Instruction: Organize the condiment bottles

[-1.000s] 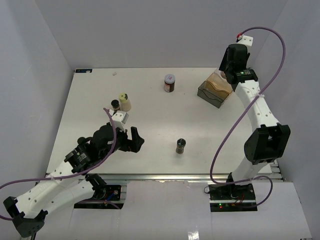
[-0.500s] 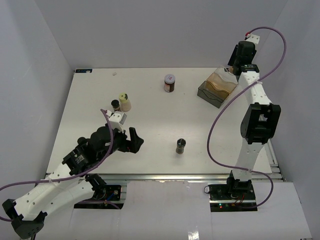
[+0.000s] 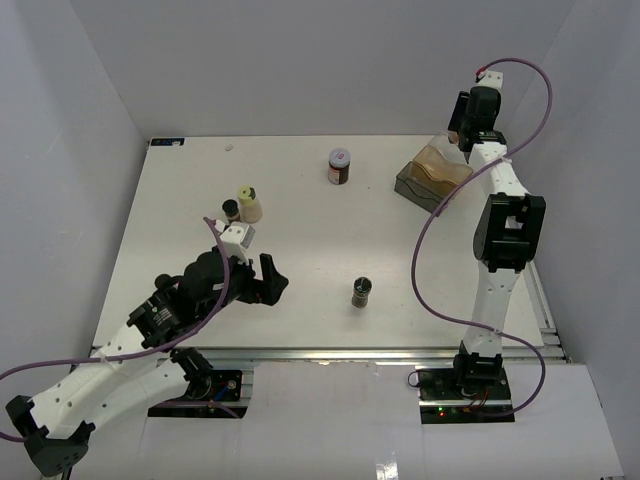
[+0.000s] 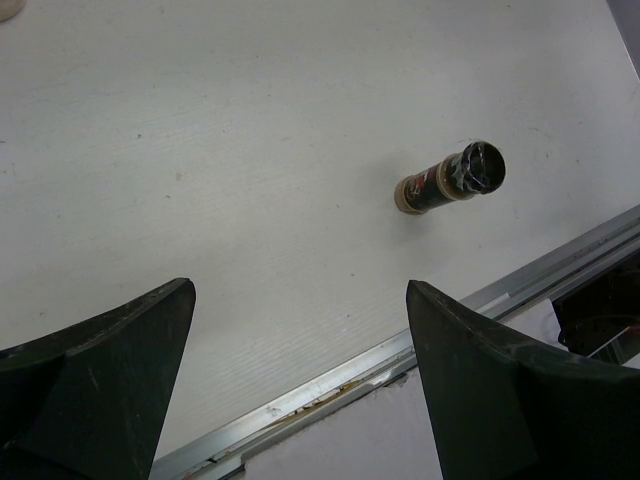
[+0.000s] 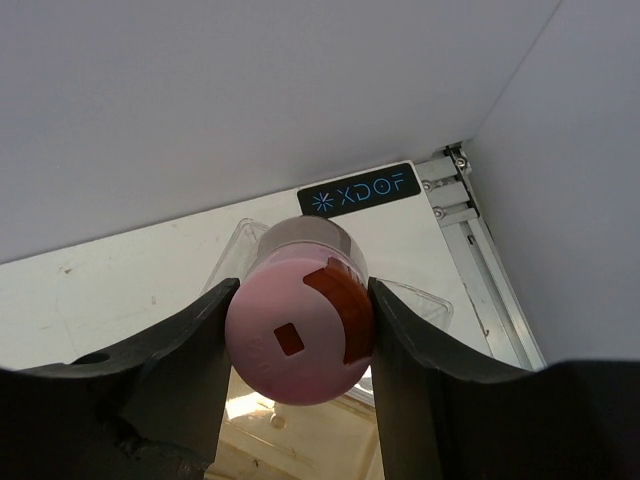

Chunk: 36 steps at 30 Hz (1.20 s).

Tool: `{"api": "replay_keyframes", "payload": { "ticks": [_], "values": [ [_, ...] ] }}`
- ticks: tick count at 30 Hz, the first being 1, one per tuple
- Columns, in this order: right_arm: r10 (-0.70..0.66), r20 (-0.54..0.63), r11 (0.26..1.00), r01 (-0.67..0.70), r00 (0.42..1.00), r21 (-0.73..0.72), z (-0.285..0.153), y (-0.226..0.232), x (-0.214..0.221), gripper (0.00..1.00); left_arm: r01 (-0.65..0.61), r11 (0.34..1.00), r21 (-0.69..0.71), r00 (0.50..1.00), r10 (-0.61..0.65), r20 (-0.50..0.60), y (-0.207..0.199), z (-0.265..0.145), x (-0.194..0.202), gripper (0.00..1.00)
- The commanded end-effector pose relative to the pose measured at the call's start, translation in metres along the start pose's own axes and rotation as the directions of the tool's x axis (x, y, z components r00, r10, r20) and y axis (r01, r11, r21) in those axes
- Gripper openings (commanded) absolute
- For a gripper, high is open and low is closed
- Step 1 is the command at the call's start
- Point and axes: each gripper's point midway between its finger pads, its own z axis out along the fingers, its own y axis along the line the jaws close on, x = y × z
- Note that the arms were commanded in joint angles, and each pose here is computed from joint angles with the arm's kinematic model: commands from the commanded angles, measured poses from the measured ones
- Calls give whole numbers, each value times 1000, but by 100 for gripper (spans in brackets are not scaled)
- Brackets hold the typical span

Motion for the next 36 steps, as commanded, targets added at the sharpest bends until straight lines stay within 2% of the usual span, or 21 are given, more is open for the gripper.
{"api": "replay_keyframes", "payload": {
  "ticks": [1, 16, 19, 21, 25, 27, 31, 32, 36],
  "values": [
    [32, 92, 999, -29, 995, -31, 14, 8, -20, 8, 6, 1000, -5, 1000, -6, -9, 1, 3, 5, 98],
    [49, 14, 997, -48, 999, -62, 41, 18, 32, 8, -1, 1000, -25, 999, 0, -33, 4, 8, 9, 98],
    [63, -1, 995, -63, 998, -80, 45, 24, 40, 17, 0, 1000, -24, 1000, -1, -30, 3, 8, 9, 98],
    [65, -7, 994, -65, 998, -87, 49, 27, 43, 29, 0, 1000, -24, 1000, -1, -30, 3, 8, 8, 98],
    [58, -25, 995, -60, 998, -80, 54, 29, 49, 32, 0, 1000, -28, 999, -1, -32, 4, 9, 9, 98],
    [59, -21, 995, -60, 998, -75, 55, 28, 49, 38, 0, 1000, -29, 999, -1, -32, 4, 9, 9, 98],
    [61, -26, 995, -63, 998, -81, 56, 29, 52, 69, 1, 1000, -28, 1000, -2, -29, 4, 8, 8, 98],
    [62, -28, 995, -64, 998, -81, 56, 29, 53, 80, 1, 1000, -29, 999, -1, -32, 4, 8, 9, 98],
    [61, -23, 995, -62, 998, -78, 54, 29, 50, 92, 1, 1000, -29, 1000, -2, -30, 4, 8, 8, 98]
  ]
}}
